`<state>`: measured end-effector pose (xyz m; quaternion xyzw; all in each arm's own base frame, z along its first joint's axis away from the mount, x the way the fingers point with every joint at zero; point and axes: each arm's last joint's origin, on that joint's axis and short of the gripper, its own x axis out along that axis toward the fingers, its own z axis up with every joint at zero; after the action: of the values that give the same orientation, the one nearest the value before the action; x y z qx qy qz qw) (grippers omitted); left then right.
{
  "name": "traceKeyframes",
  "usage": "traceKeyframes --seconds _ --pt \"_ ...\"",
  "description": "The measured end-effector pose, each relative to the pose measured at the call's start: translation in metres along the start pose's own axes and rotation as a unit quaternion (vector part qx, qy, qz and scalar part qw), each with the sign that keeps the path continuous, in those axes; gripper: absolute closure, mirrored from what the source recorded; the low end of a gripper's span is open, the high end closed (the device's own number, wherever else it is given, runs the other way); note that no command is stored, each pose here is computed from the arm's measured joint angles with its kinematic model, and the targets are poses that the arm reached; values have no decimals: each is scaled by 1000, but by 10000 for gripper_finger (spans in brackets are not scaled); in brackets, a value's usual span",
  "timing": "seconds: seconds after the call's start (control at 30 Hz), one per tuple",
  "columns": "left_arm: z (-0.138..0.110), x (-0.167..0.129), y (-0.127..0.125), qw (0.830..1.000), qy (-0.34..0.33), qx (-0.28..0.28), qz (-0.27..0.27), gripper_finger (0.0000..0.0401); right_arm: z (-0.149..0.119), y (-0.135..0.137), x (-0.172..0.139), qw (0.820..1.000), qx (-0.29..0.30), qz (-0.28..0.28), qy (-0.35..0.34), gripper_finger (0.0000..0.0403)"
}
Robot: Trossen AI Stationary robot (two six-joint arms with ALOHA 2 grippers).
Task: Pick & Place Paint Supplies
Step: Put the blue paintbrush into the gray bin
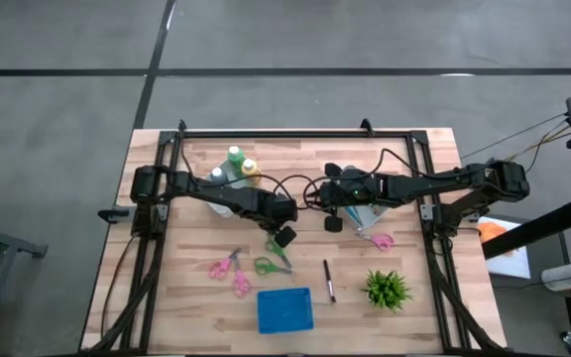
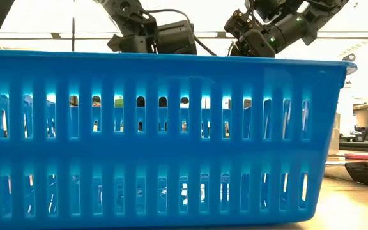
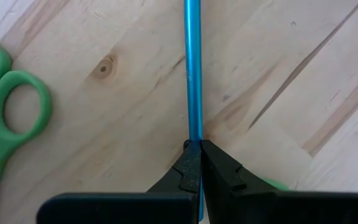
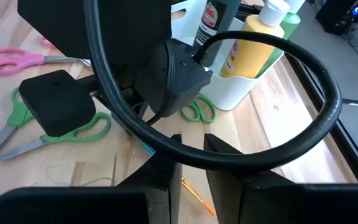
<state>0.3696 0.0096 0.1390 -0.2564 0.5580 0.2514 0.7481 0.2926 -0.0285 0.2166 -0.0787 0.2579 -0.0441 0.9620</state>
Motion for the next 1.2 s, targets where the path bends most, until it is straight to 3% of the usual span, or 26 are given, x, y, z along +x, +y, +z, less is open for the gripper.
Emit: traceKeyframes --seconds 0.83,1.2 --pt "0 2 0 1000 -3 1 -12 392 0 0 0 1000 0 0 0 339" --pt "0 2 0 1000 -4 3 -13 300 0 0 0 1000 0 0 0 339"
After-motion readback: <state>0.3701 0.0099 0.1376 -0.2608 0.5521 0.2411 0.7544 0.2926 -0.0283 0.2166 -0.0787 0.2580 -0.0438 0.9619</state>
